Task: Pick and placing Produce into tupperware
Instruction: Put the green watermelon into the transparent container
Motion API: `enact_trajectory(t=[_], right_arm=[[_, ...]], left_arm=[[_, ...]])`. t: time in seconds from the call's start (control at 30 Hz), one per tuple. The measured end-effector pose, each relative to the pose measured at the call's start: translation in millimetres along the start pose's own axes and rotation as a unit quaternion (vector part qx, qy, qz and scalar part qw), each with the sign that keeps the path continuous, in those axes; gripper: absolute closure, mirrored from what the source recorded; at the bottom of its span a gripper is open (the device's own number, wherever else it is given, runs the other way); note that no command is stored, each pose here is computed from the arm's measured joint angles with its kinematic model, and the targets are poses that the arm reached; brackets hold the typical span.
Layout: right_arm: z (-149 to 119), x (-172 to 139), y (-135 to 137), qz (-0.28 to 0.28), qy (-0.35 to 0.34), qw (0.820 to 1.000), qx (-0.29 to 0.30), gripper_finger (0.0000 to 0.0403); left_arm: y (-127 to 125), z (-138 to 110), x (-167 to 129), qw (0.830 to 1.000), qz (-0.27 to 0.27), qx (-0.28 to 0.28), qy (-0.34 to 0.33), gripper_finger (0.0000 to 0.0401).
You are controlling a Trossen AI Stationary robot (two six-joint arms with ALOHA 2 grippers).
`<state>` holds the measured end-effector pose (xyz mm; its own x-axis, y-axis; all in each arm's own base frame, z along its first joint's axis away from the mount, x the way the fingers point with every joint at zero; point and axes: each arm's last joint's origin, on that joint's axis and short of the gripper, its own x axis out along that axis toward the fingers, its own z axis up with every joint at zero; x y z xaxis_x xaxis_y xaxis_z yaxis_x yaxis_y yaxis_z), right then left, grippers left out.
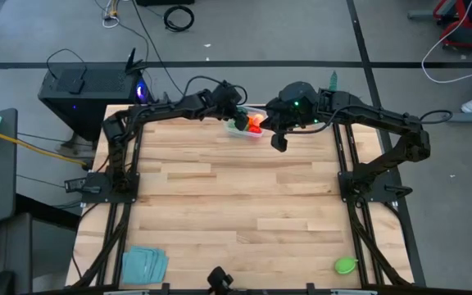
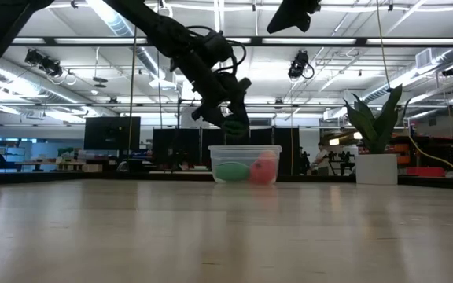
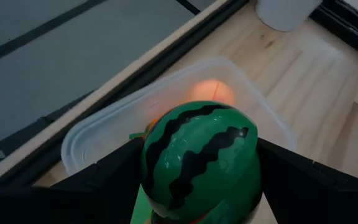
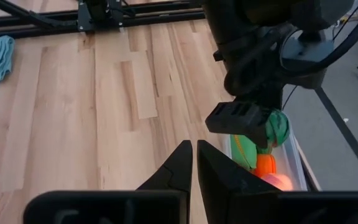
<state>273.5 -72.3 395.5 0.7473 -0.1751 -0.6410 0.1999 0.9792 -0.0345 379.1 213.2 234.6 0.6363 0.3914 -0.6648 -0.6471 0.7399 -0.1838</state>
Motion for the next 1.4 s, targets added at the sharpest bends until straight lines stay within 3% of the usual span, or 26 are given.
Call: enact_trajectory(t=[0.3, 0.67, 0.97, 1.4], right_arm=[[1, 0, -1, -0.002, -0.006, 1.0, 0.012, 0.0371], [-1, 3, -17, -0.082, 0.005, 0.995, 0.048, 0.0371], [-5, 31, -24, -0.086, 0.048, 0.994, 0.052, 0.0371], [-4, 27, -24, -0.086, 0.041, 0.994, 0.051, 0.0371]], left_arm=[[4, -9, 10, 1.0, 0.013, 0.0, 0.027, 0.0112], [5, -15, 21, 0.999, 0.021, -0.011, 0.037, 0.0112], [5, -16, 21, 0.999, 0.022, -0.012, 0.04, 0.0112], [5, -16, 20, 0.999, 0.023, -0.012, 0.044, 0.0112]])
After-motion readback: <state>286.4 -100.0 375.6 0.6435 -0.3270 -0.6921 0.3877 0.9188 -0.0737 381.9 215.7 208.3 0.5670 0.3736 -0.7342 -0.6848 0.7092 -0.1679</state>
